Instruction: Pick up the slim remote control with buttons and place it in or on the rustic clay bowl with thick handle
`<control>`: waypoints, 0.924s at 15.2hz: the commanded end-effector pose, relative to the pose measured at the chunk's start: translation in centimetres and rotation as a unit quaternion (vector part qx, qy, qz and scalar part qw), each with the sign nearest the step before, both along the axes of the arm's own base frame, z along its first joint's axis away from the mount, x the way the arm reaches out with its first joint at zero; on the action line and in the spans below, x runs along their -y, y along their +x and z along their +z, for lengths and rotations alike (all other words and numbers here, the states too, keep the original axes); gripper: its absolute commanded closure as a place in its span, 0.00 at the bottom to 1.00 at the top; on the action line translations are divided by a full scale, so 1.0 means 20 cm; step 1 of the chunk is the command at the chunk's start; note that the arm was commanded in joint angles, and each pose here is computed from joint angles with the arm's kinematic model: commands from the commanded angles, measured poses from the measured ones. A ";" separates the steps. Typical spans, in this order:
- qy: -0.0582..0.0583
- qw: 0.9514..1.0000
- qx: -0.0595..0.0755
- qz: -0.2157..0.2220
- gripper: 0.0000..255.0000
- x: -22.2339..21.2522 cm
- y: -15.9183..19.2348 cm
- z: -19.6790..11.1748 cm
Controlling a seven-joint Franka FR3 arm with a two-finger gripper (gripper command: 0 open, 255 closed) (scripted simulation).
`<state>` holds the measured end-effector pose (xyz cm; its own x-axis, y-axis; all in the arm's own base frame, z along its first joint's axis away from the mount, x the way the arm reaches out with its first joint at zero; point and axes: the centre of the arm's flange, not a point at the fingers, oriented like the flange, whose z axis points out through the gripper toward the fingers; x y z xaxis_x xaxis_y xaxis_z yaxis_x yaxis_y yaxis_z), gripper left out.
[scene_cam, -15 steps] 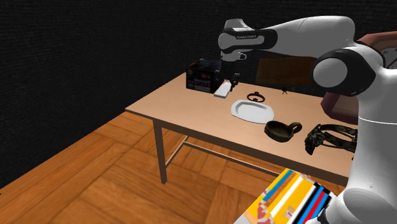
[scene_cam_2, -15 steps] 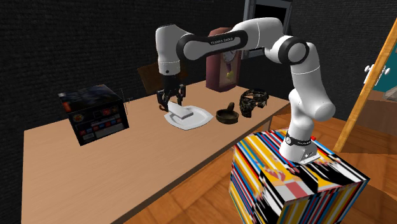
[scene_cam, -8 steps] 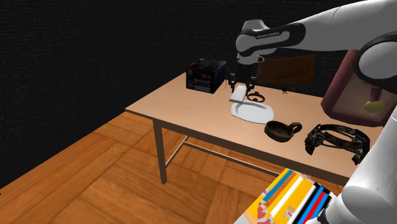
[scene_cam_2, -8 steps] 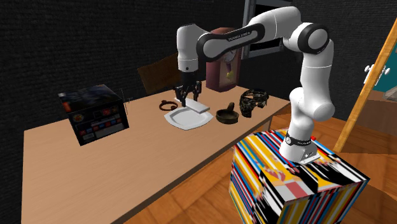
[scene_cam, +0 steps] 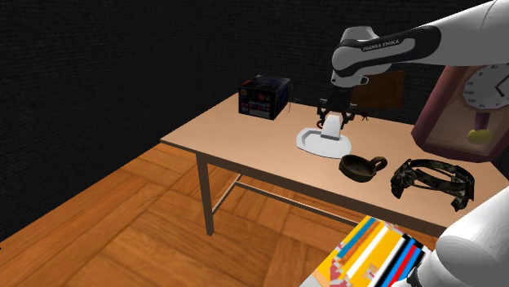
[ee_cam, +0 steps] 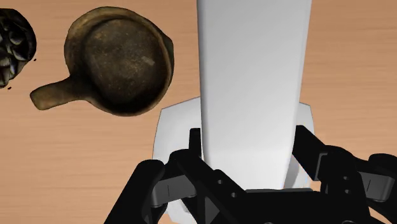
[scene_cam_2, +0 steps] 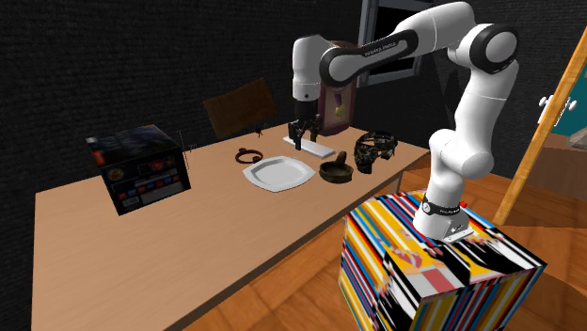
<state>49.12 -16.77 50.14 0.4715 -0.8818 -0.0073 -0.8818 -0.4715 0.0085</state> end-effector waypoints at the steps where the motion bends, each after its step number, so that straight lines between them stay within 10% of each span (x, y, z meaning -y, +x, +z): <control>1: 0.000 1.000 0.000 0.000 1.00 0.03 -0.14 -0.01; 10: 0.000 1.000 0.000 0.000 1.00 0.22 -0.73 0.00; 14: 0.000 1.000 0.000 0.000 1.00 0.22 -0.73 -0.11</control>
<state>34.70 -21.21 48.49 0.4720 -0.8816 -0.0082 -0.8815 -0.4720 0.0082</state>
